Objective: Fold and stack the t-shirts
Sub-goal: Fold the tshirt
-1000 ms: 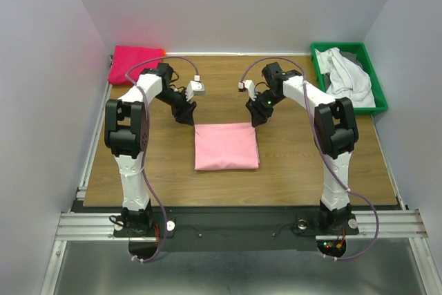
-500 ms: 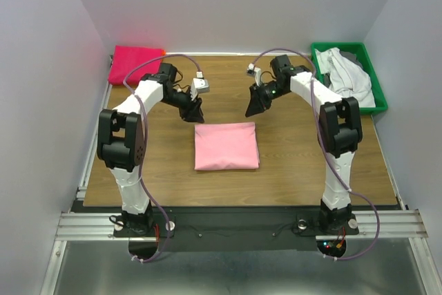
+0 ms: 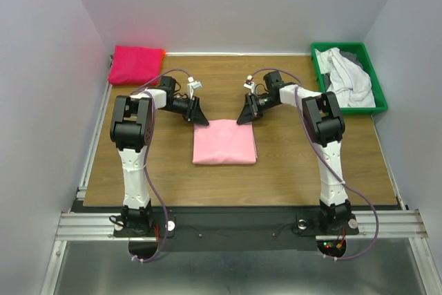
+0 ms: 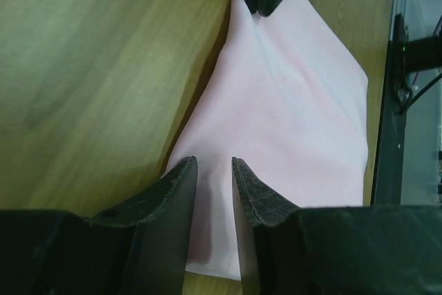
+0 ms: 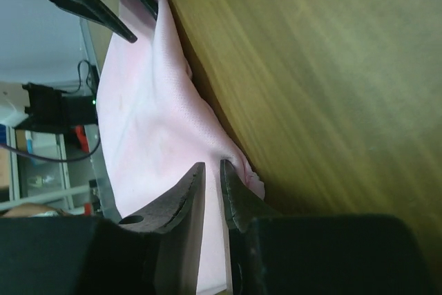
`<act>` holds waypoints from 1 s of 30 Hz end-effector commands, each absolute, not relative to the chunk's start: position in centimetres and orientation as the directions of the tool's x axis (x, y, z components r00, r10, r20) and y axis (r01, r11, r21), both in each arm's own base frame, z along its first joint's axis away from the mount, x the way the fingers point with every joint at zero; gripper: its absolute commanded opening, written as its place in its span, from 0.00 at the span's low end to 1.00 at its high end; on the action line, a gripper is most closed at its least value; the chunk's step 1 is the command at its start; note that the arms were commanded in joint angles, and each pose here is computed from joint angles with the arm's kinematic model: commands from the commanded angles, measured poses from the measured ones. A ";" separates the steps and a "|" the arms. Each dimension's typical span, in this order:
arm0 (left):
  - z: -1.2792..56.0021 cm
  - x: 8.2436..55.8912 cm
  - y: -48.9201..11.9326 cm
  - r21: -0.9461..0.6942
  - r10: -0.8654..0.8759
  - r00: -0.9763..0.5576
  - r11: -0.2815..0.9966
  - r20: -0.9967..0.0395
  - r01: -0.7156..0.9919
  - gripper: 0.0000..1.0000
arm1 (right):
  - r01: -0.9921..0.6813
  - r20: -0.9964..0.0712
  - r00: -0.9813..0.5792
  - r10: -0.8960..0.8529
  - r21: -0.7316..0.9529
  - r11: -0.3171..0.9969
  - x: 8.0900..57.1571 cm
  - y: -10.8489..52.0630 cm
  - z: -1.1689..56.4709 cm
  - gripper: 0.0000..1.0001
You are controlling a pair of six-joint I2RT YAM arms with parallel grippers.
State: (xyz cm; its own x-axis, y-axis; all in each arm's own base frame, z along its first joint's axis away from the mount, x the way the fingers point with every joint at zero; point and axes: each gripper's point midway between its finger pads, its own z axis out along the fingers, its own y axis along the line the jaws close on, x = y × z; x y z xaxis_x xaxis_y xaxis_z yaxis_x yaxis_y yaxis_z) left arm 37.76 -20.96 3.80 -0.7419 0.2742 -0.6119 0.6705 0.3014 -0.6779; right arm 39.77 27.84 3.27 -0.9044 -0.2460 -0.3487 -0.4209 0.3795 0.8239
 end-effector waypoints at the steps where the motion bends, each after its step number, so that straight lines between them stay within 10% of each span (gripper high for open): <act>1: 2.8 42.0 -19.4 -0.676 0.195 -0.779 0.401 -0.596 0.618 0.39 | -0.425 -0.395 -0.904 -0.161 0.794 0.434 43.8 27.8 3.2 0.21; 13: 13.8 37.7 -19.9 -0.678 0.058 -0.738 0.354 -0.672 0.644 0.44 | -0.534 -0.550 -0.831 -0.083 0.746 0.398 43.5 27.5 16.2 0.40; 20: 12.1 33.5 -24.4 -0.776 0.024 -0.813 0.281 -0.582 0.564 0.45 | -0.456 -0.409 -0.889 -0.206 0.831 0.318 35.4 33.1 11.6 0.39; 30: 3.0 38.4 -20.7 -0.802 -0.051 -0.910 0.495 -0.411 0.334 0.45 | -0.365 -0.330 -0.931 -0.159 0.804 0.469 38.5 32.2 2.9 0.37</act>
